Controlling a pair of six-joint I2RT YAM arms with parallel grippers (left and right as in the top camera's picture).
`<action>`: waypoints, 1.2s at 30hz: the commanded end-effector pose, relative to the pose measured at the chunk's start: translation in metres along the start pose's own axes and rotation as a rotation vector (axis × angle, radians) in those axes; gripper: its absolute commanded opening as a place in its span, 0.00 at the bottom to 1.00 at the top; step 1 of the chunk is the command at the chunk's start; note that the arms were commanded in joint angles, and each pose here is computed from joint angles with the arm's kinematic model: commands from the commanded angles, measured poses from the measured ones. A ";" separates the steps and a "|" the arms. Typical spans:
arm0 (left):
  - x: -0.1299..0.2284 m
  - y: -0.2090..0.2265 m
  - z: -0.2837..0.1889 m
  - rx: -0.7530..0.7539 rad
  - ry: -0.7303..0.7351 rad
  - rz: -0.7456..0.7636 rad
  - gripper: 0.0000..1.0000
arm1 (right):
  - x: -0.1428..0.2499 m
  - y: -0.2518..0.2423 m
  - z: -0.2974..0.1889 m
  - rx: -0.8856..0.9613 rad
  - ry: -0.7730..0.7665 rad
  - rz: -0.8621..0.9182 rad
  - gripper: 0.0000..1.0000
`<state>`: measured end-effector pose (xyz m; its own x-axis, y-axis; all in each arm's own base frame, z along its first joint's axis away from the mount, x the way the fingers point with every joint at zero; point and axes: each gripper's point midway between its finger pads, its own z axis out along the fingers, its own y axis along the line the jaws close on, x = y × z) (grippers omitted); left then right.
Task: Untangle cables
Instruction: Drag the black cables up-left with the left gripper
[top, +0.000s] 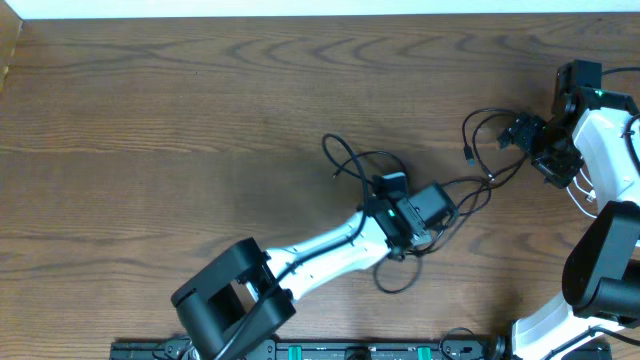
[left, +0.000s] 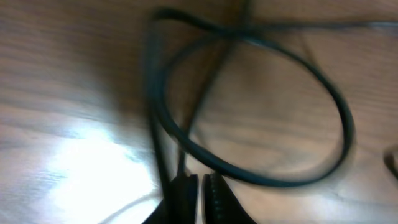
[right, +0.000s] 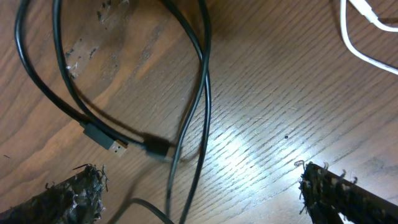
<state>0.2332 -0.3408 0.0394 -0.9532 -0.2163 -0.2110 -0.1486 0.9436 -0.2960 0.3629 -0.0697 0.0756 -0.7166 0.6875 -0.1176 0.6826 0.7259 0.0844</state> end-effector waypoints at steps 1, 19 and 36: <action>-0.028 0.025 -0.007 -0.056 -0.037 -0.052 0.08 | -0.001 0.000 0.000 0.004 -0.003 0.000 0.99; -0.180 0.151 -0.144 -0.037 -0.307 -0.319 0.08 | -0.001 0.000 0.000 0.004 -0.003 0.000 0.99; -0.179 0.185 -0.159 -0.030 -0.258 -0.414 0.08 | -0.001 0.000 0.000 0.004 -0.003 0.000 0.99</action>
<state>0.3379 -0.0831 0.1875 -0.6748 -0.6569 -0.3364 -0.5169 0.7460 -0.4198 0.3627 -0.0698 0.0756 -0.7164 0.6878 -0.1173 0.6829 0.7256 0.0842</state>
